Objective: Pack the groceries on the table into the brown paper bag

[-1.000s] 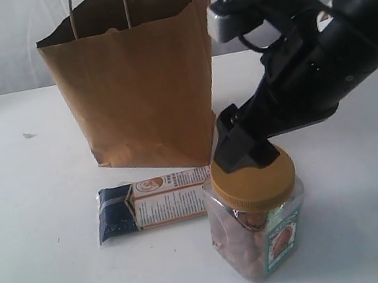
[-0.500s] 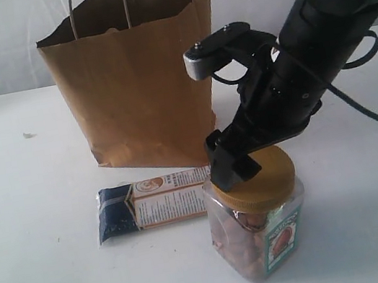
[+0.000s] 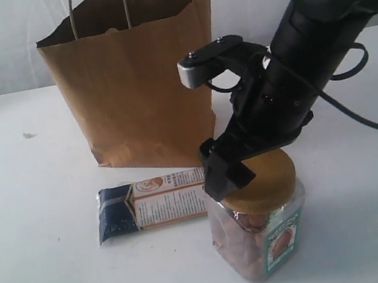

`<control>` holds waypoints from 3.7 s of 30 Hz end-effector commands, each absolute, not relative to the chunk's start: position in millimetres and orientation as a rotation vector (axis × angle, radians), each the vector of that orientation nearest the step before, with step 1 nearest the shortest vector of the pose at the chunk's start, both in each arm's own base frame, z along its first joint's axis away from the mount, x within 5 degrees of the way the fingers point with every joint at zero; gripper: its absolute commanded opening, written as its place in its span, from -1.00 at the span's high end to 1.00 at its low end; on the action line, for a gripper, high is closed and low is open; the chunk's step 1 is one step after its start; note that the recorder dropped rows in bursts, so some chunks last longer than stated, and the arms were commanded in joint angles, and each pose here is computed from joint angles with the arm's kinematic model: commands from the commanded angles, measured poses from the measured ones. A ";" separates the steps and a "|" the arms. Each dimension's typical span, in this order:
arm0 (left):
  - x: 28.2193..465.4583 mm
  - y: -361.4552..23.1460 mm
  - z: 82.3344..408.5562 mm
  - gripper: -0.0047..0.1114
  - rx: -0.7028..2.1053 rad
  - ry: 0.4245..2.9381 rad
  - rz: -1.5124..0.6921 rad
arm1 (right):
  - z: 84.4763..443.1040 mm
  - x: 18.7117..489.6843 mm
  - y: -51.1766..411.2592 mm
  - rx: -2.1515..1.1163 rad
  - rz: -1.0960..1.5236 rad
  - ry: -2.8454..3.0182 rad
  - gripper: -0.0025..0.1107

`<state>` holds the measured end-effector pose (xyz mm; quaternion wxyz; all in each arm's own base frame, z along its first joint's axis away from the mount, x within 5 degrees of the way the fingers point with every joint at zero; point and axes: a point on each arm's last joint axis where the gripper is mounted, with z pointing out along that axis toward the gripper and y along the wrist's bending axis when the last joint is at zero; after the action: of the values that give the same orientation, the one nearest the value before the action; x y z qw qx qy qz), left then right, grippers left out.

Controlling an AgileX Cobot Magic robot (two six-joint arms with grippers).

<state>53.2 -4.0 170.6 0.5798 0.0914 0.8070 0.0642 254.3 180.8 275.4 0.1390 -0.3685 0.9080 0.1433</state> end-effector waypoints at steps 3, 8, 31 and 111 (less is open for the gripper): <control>53.1 -4.0 169.8 0.92 0.209 1.884 0.149 | 285.8 255.1 181.6 -1.101 0.405 2.602 -0.90; 53.1 -4.0 169.8 0.92 0.209 1.884 0.149 | 280.0 249.5 184.2 -1.160 0.403 2.654 -0.90; 53.1 -4.0 169.8 0.92 0.209 1.884 0.149 | 302.1 236.7 182.4 -1.197 0.065 2.682 0.42; 53.1 -4.0 169.8 0.92 0.209 1.884 0.149 | 419.3 370.1 242.9 -0.810 0.230 1.763 0.48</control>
<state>53.2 -4.0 170.6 0.5798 0.0914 0.8070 0.0642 368.6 243.9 417.7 0.5513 -0.3431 0.7536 0.1022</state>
